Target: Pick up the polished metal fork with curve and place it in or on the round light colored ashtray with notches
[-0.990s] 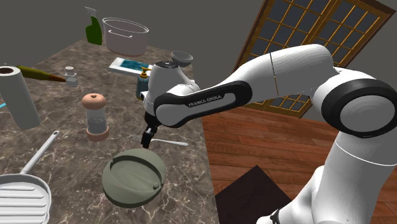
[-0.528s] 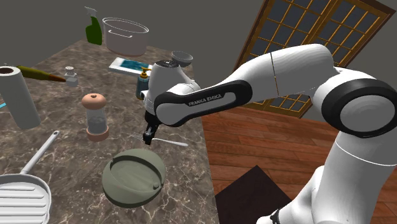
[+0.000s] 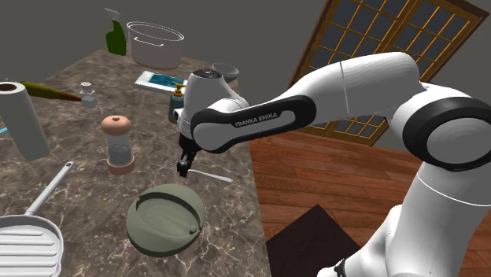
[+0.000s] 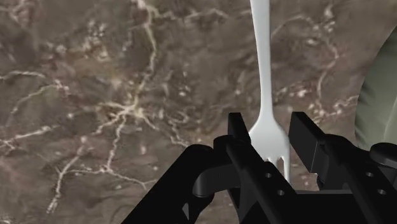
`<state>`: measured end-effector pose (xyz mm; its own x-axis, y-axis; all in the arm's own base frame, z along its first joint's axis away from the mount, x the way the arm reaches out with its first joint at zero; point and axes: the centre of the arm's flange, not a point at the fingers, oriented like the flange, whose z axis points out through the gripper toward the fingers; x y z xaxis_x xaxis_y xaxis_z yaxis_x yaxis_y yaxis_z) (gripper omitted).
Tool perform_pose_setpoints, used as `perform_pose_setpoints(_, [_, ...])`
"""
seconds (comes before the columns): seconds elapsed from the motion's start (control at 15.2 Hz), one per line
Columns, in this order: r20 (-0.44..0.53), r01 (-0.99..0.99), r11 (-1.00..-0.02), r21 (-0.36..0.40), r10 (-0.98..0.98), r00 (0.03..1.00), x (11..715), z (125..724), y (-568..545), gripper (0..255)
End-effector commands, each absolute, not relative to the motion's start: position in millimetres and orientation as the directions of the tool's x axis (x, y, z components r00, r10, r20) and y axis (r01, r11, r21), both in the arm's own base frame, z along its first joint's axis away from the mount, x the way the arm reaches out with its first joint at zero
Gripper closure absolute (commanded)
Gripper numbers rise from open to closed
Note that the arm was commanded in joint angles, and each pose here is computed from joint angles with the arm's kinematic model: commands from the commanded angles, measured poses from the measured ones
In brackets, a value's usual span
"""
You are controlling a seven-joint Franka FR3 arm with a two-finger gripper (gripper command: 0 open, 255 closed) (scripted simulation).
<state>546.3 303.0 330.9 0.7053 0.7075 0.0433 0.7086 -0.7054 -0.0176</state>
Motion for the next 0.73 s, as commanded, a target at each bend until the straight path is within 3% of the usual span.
perform_pose_setpoints(0.0, [0.043,0.709,-0.705,-0.018,0.708,0.705,545.8,341.9,302.6,255])
perform_pose_setpoints(0.66, [0.043,0.709,-0.705,-0.018,0.708,0.705,545.8,394.7,302.6,255])
